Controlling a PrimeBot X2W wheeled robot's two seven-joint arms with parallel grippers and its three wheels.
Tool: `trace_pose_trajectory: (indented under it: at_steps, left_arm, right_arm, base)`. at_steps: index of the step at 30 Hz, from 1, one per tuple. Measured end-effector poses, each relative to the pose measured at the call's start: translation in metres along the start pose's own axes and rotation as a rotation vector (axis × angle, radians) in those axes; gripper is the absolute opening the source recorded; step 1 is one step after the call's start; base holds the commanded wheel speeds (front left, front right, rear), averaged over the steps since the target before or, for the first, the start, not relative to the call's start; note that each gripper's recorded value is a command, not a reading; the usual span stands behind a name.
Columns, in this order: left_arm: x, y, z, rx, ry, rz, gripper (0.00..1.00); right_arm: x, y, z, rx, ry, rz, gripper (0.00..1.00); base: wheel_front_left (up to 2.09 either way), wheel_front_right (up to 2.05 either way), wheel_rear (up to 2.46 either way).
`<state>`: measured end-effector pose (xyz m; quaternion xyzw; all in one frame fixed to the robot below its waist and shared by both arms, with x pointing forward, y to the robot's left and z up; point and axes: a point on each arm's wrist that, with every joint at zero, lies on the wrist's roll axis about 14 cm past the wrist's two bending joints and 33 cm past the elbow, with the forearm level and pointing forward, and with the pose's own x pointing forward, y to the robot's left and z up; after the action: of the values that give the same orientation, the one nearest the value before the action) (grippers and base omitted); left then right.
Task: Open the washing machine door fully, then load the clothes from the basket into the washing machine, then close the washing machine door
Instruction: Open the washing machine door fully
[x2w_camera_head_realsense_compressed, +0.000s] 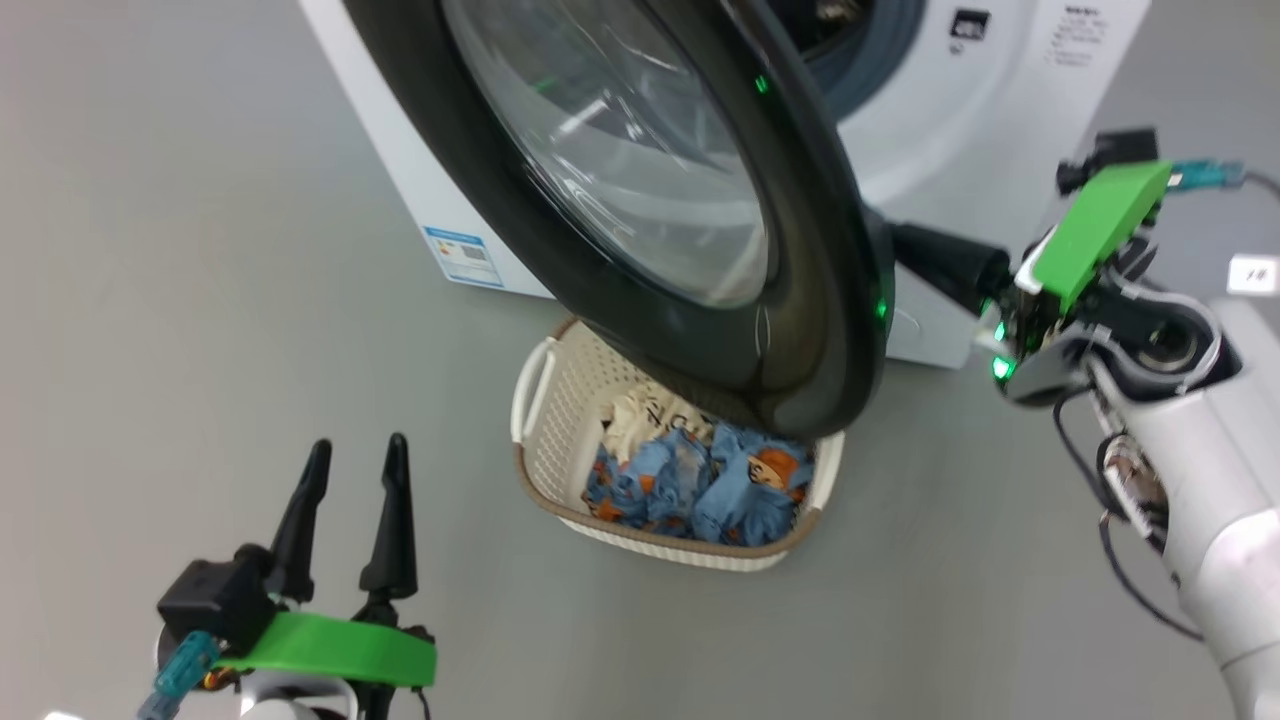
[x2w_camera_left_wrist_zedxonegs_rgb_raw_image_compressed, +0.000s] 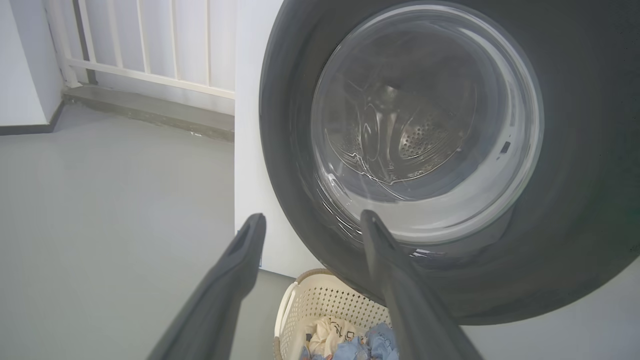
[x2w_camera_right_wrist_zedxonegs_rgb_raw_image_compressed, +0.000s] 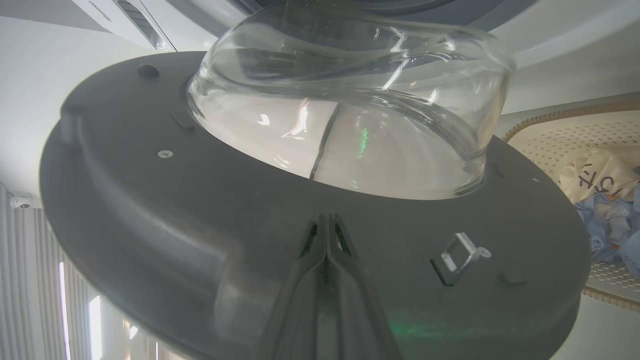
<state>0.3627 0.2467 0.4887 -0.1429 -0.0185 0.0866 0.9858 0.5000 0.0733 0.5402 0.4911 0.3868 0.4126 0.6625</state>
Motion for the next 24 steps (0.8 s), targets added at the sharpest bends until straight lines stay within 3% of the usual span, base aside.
trace_pose_trajectory:
  at_steps: [24]
  left_arm:
    - [-0.088, 0.077, 0.041, 0.035, -0.121, 0.226, 1.0]
  right_arm:
    - [0.041, 0.054, -0.142, 0.047, 0.339, 0.135, 0.0]
  base:
    - [0.0, 0.0, 0.0]
